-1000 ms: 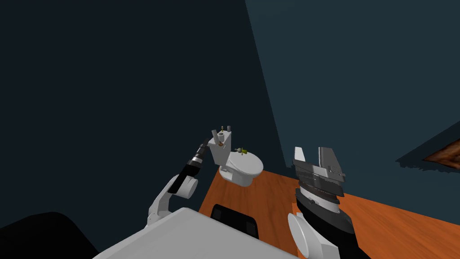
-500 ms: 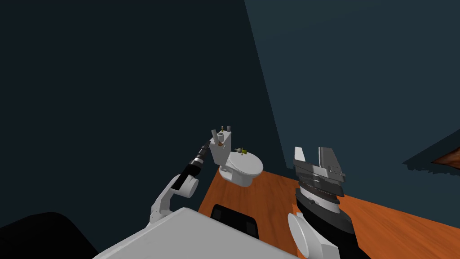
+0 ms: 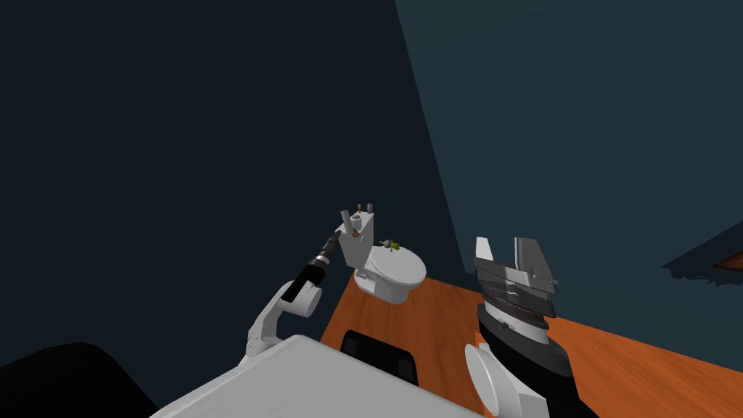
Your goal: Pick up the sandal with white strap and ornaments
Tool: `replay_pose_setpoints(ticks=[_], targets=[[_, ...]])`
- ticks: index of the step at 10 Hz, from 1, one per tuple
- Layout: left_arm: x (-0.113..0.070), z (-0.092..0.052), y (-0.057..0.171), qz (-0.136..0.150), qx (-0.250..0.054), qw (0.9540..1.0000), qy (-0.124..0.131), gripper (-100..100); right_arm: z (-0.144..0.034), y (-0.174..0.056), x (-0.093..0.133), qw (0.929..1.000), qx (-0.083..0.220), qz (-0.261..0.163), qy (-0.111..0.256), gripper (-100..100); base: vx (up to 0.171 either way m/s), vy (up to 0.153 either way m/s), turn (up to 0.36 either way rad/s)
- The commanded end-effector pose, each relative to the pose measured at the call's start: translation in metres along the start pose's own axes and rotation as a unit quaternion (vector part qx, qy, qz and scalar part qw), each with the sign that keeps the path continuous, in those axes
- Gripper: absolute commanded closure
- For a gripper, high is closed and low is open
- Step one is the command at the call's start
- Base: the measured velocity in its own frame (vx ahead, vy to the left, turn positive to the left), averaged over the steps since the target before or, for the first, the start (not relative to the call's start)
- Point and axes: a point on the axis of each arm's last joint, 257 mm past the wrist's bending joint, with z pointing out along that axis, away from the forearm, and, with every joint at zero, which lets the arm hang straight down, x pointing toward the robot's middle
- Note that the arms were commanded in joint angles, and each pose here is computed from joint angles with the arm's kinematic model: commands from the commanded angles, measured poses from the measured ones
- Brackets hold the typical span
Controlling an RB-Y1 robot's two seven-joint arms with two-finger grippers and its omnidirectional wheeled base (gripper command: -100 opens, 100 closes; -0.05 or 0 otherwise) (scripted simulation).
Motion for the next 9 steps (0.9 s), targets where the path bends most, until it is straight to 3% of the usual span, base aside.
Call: replay_pose_setpoints(ticks=[1, 9], targets=[[0.003, 0.0, 0.012, -0.003, -0.02, 0.9998, 0.004, -100, 0.0, 0.0, 0.0, 1.0, 0.0, 0.0, 0.0, 0, 0.049, 0.024, -0.013], [0.024, -0.002, 0.068, -0.02, -0.117, 0.9926, 0.026, -100, 0.0, 0.0, 0.0, 1.0, 0.0, 0.0, 0.0, 0, 0.09, 0.044, -0.052]])
